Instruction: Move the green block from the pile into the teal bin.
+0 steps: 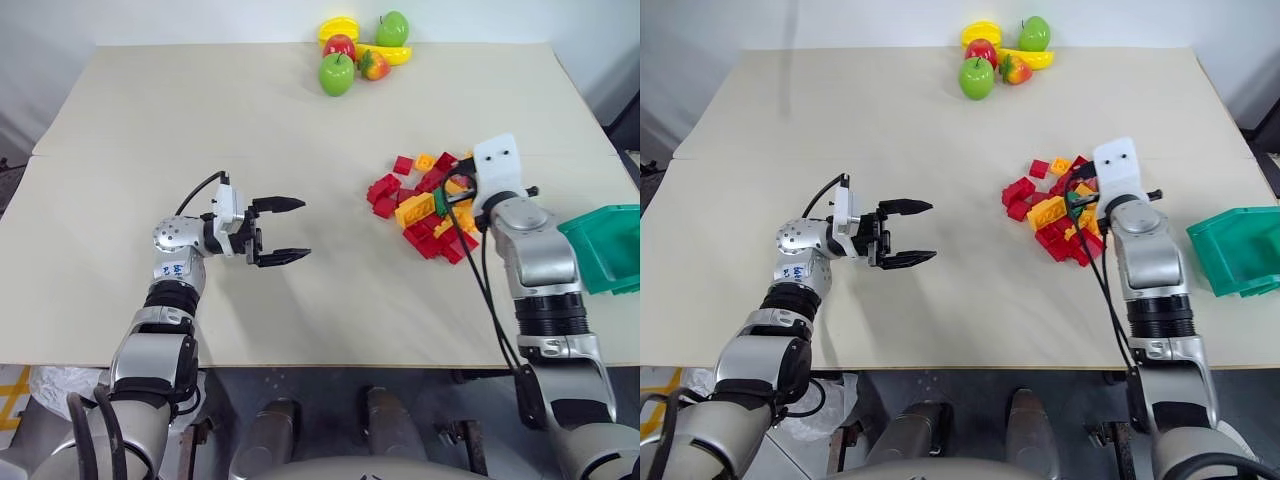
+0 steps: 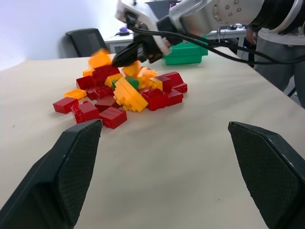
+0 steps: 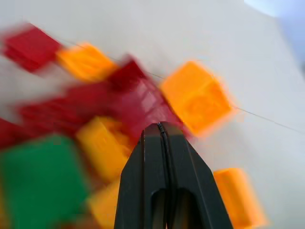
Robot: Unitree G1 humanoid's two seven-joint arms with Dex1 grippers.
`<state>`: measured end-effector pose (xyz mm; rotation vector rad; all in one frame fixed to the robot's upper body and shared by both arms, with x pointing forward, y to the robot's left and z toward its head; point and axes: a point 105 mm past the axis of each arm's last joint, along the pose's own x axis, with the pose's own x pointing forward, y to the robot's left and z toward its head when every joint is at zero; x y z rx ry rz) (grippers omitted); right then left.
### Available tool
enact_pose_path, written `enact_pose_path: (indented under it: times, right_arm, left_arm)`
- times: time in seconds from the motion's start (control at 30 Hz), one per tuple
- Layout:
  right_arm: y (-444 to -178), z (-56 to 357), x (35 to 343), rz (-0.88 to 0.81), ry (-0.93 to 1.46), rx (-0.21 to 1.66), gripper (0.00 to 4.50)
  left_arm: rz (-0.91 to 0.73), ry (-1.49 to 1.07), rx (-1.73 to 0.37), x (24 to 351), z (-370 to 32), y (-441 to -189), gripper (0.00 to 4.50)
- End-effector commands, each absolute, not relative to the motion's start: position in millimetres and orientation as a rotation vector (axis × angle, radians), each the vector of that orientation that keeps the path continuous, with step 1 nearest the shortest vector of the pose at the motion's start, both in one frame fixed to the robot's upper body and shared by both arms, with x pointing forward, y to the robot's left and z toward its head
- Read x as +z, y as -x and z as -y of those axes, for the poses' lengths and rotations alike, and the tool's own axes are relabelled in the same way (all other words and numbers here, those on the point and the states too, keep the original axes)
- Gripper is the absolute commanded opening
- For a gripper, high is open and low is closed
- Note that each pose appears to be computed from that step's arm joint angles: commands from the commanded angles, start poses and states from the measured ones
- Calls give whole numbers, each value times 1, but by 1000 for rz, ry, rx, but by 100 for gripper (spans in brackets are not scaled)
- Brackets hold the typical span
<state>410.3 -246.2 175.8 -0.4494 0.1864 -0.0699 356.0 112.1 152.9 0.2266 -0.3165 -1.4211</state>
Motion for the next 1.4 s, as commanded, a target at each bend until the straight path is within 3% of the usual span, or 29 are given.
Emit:
enact_pose_path:
  times: [0.03, 0.23, 0.53, 0.63, 0.83, 1.13, 1.23, 1.4]
  right_arm:
    - [-407, 241, 200, -112, 484, -37, 1]
    - [-391, 205, 221, -88, 361, 219, 1]
    - [-411, 192, 177, -201, 346, 292, 1]
    - [-406, 169, 167, -206, 352, 400, 1]
    - [-370, 138, 173, -212, 331, 641, 1]
    - [-347, 160, 216, -86, 370, 714, 1]
    - [-325, 199, 215, -151, 453, 730, 53]
    - [-308, 243, 219, -246, 517, 642, 216]
  left_arm:
    - [346, -242, -1399, 158, -114, -357, 450]
    - [352, -234, -1387, 161, -110, -361, 450]
    - [370, -224, -1372, 161, -102, -364, 450]
    - [388, -223, -1367, 162, -103, -362, 450]
    - [379, -225, -1348, 158, -110, -360, 450]
    - [378, -227, -1351, 159, -110, -361, 450]
    - [366, -228, -1380, 158, -108, -359, 450]
    - [356, -223, -1401, 158, -110, -358, 450]
